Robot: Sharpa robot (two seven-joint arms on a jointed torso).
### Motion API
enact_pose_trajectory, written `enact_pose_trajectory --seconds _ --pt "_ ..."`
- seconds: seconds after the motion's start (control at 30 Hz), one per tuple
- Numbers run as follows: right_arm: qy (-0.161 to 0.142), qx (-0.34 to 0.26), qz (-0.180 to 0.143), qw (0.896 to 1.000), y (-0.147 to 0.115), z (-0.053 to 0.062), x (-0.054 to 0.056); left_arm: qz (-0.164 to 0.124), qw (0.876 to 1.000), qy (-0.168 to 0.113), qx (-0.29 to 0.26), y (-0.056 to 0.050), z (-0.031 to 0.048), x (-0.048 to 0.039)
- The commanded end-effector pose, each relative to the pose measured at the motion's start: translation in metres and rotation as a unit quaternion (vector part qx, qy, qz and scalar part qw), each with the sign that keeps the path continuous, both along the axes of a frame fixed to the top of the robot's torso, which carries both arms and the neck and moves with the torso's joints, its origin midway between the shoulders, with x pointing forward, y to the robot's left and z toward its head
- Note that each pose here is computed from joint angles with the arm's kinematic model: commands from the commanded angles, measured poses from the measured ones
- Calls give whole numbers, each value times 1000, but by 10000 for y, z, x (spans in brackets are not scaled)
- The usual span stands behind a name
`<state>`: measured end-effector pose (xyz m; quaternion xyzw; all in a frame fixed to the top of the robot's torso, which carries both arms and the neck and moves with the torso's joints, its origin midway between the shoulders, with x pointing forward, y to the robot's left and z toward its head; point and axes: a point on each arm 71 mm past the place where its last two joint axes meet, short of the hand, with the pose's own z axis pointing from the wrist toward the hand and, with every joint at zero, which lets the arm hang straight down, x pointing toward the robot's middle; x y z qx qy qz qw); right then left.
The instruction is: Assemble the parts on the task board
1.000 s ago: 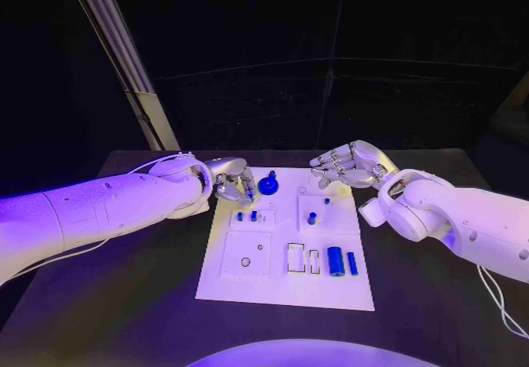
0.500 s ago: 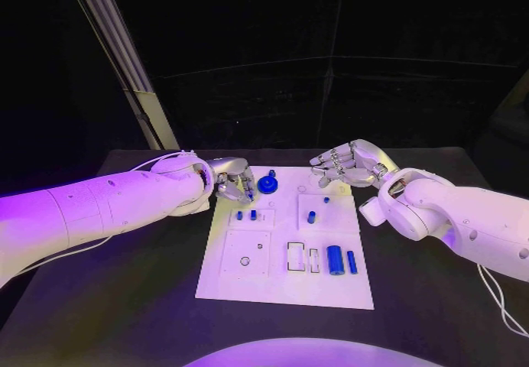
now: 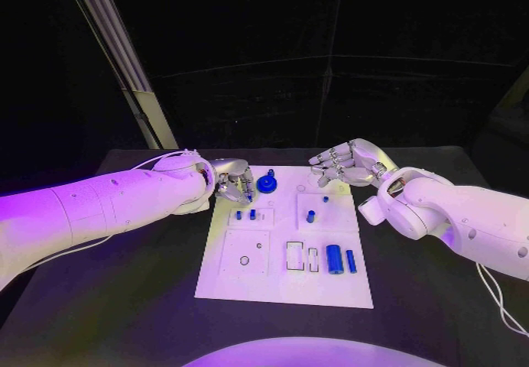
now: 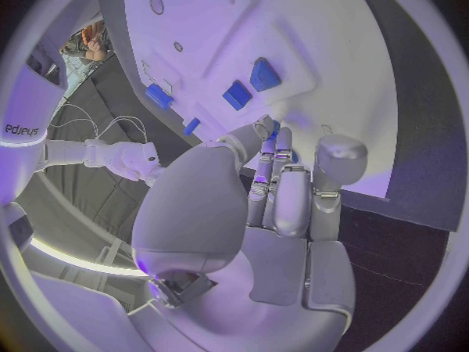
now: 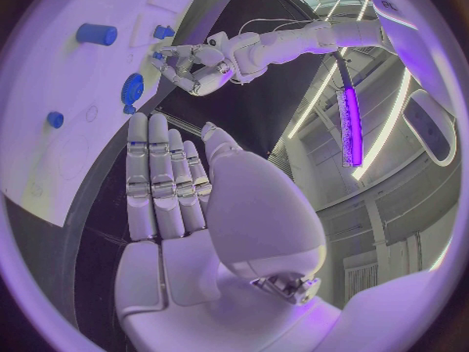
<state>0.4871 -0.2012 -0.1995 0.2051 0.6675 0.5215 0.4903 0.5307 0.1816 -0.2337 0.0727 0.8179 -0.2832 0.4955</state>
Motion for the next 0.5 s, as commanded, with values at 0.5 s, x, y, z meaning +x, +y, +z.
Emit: enact_pose_trajectory --seconds 0.5 --pt "-4 4 3 1000 15 18 0 -1 1000 7 16 -26 -23 13"
